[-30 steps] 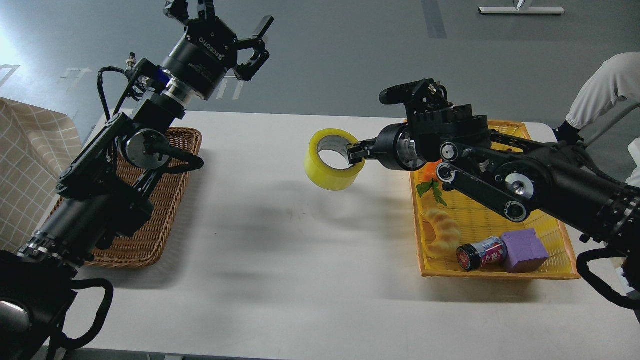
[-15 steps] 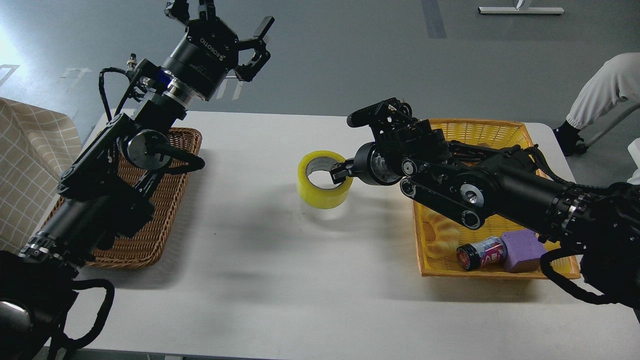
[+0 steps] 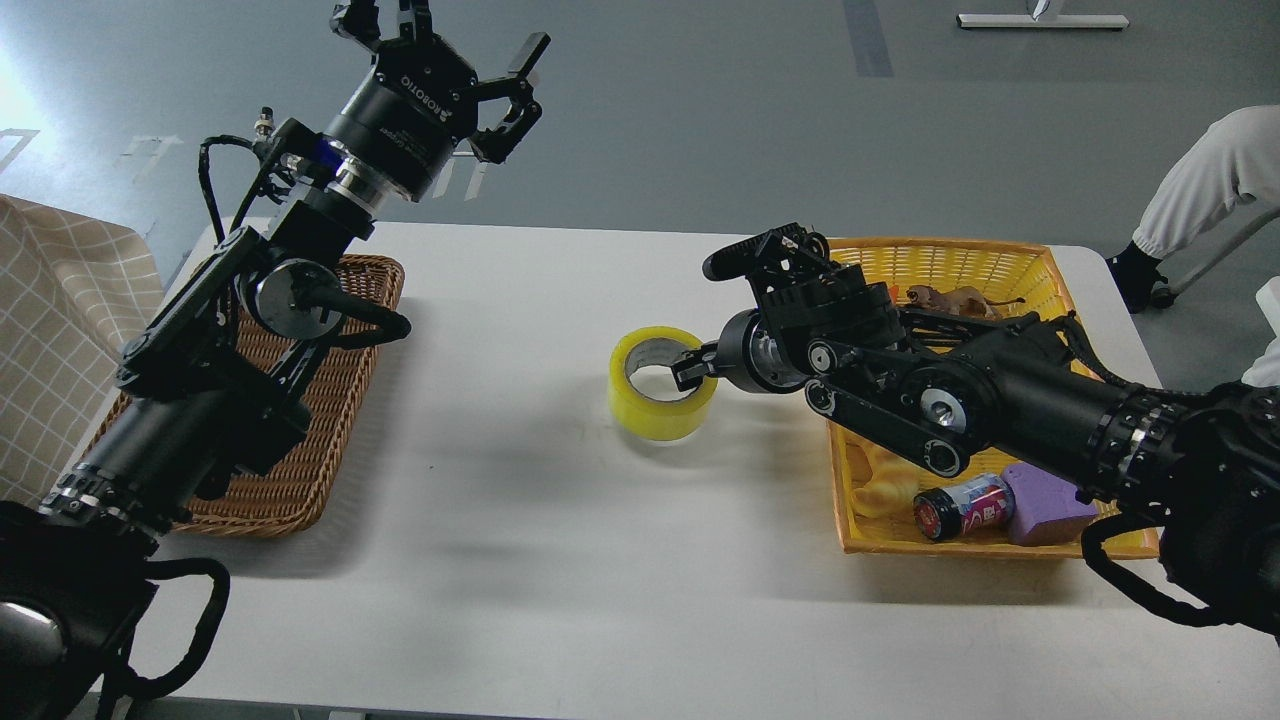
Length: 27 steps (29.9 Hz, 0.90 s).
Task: Place and transfer tape with both arms
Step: 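Set the tape roll on the table and open the right gripper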
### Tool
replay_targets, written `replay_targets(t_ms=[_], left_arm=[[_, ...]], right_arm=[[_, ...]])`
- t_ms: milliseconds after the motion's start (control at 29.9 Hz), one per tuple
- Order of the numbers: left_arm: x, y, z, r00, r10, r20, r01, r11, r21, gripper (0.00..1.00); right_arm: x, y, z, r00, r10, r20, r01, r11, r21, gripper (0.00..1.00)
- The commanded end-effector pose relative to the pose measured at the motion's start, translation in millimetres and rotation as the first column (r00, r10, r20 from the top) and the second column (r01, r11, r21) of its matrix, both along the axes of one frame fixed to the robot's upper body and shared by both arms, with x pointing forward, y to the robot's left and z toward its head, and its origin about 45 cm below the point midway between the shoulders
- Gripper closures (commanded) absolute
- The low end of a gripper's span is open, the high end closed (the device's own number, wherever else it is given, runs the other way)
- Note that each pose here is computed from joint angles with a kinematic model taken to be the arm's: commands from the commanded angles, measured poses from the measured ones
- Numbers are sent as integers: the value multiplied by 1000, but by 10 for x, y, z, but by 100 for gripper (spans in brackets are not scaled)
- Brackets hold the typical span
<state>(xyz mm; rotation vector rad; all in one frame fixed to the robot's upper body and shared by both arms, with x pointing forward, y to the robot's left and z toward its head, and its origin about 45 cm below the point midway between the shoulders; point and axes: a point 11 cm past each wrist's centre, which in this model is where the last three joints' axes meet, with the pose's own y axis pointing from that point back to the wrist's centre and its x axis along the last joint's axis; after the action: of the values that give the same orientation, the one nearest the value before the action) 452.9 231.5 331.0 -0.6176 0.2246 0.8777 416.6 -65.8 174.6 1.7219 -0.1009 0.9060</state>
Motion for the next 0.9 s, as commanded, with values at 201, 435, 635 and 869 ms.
replay_targets(t_ms=[201, 435, 635, 869], left_arm=[[-1, 8, -1, 1000, 2, 1, -2, 1000, 0, 2], [-1, 8, -1, 1000, 2, 1, -2, 1000, 0, 2], [-1, 8, -1, 1000, 2, 1, -2, 1000, 0, 2], [-3, -9, -13, 1000, -1, -3, 1, 1000, -2, 2]], right_arm=[[-53, -29, -101, 1000, -5, -20, 4, 1000, -3, 100], [-73, -39, -136, 1000, -6, -28, 6, 1000, -4, 100], [-82, -43, -152, 999, -8, -32, 8, 1000, -3, 100], [-87, -50, -166, 999, -10, -35, 10, 1000, -4, 81]])
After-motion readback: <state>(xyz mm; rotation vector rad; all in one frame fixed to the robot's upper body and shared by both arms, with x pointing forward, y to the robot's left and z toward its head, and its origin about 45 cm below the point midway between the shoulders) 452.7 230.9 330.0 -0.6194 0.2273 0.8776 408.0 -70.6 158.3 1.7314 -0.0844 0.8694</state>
